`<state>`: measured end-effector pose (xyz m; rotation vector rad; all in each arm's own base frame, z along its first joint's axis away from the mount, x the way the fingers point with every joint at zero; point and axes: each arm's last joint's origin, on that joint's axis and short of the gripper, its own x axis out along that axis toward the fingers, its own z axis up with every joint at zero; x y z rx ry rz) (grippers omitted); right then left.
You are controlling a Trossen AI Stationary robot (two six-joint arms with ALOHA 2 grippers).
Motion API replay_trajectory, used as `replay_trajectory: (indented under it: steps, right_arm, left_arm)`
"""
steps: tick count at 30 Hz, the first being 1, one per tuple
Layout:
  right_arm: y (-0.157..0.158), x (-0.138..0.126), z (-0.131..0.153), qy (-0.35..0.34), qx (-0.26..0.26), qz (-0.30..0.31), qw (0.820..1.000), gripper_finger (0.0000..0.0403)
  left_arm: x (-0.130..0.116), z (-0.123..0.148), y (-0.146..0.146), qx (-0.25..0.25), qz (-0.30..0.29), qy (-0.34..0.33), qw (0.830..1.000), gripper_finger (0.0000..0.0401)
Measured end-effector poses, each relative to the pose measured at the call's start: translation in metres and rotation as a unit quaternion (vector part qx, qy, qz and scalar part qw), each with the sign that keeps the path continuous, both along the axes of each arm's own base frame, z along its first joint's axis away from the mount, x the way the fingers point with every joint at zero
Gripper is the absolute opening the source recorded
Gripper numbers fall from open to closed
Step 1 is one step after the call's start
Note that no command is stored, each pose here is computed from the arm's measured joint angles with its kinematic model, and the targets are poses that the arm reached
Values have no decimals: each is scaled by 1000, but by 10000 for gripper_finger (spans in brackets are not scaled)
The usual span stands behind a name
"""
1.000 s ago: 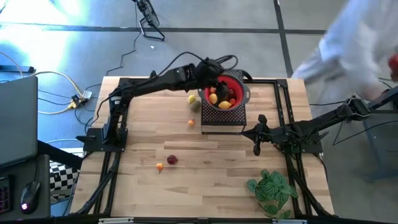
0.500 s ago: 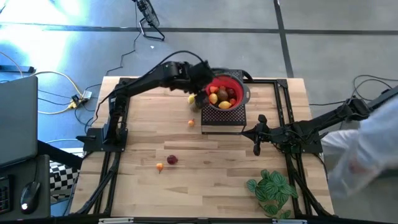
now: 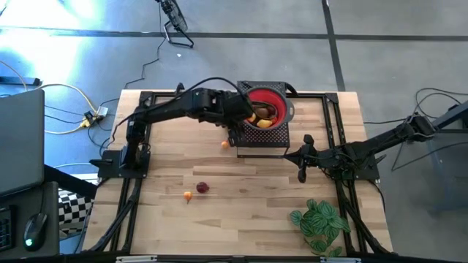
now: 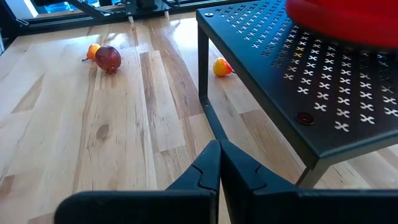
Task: Pick & Place Fruit
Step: Put the red pomegranate into the red strainer bowl on the shelf
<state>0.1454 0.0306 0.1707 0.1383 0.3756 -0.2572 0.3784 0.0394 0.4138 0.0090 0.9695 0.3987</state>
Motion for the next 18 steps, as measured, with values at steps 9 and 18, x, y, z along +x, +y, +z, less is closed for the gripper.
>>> replay_trajectory:
  steps: [9, 18]
  right_arm:
    - [0, 0, 0, 0, 1, -1, 1000, 2]
    - [0, 0, 0, -3, 12, -5, 1000, 2]
  left_arm:
    - [7, 4, -9, 15, -30, -31, 999, 239]
    - [10, 7, -8, 19, -31, -52, 998, 239]
